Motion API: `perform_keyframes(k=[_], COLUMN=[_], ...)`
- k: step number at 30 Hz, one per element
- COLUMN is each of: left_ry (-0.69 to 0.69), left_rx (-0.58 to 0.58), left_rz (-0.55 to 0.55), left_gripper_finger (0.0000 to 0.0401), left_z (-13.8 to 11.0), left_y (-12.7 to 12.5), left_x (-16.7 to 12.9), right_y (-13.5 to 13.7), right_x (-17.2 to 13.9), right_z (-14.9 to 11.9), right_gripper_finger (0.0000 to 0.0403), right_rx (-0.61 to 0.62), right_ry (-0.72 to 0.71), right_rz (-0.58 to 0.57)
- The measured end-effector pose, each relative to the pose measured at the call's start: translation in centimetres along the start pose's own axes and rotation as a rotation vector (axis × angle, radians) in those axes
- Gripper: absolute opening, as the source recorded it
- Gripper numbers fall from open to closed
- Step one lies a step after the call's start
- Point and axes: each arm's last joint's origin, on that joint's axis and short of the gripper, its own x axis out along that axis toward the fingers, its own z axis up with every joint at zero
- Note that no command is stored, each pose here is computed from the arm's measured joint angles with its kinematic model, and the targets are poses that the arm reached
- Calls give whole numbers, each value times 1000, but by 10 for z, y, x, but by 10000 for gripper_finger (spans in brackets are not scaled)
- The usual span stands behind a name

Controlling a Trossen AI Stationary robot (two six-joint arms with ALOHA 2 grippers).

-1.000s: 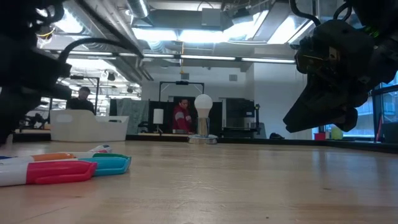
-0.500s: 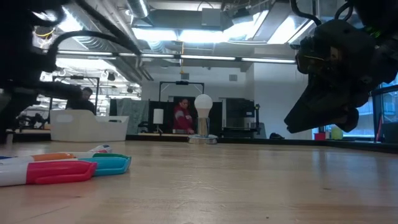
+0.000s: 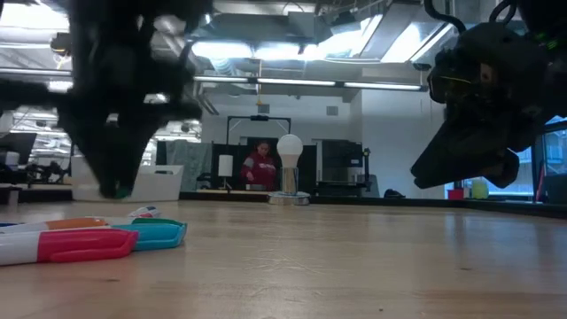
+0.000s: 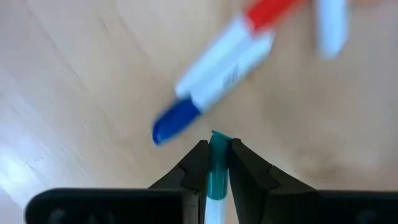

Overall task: Pick & Place Markers
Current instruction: Put the green and white highlighter pen into the orange bin, then put the blue and white highlighter pen into the orange bin

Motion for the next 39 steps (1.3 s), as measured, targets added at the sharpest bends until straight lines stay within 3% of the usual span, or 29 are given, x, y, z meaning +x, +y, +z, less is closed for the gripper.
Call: perform_keyframes(k=[4, 10, 13, 17, 23, 27, 31, 36, 39], left_ry=[19, 124, 191, 209, 232, 304, 317, 109, -31], left_rx=[-133, -498, -666, -745, -789, -842, -813, -688, -549], left_rz=[3, 1, -67, -121, -89, -84, -45, 197, 247], left_gripper_finger=[42, 45, 48, 46, 66, 110, 157, 186, 186], left_z=[11, 16, 14, 13, 0, -7, -12, -8, 6], left_y=[5, 2, -16, -58, -104, -106, -106, -92, -80], left_x=[-27, -82, -105, -117, -107, -96, -87, -80, -77], right_y=[0, -4, -4, -1, 1, 1, 0, 3, 3], right_x=[0, 4, 4, 1, -1, -1, 1, 1, 1], right_z=[1, 6, 7, 3, -1, 1, 6, 9, 9], right_gripper_finger=[106, 106, 106, 106, 106, 106, 106, 106, 106], right_rx=[19, 45, 48, 35, 25, 72, 133, 156, 152], right_ry=[-17, -37, -32, -23, -14, -50, -105, -130, -129], right_rz=[-11, -32, -27, -13, 3, -16, -33, -4, -6])
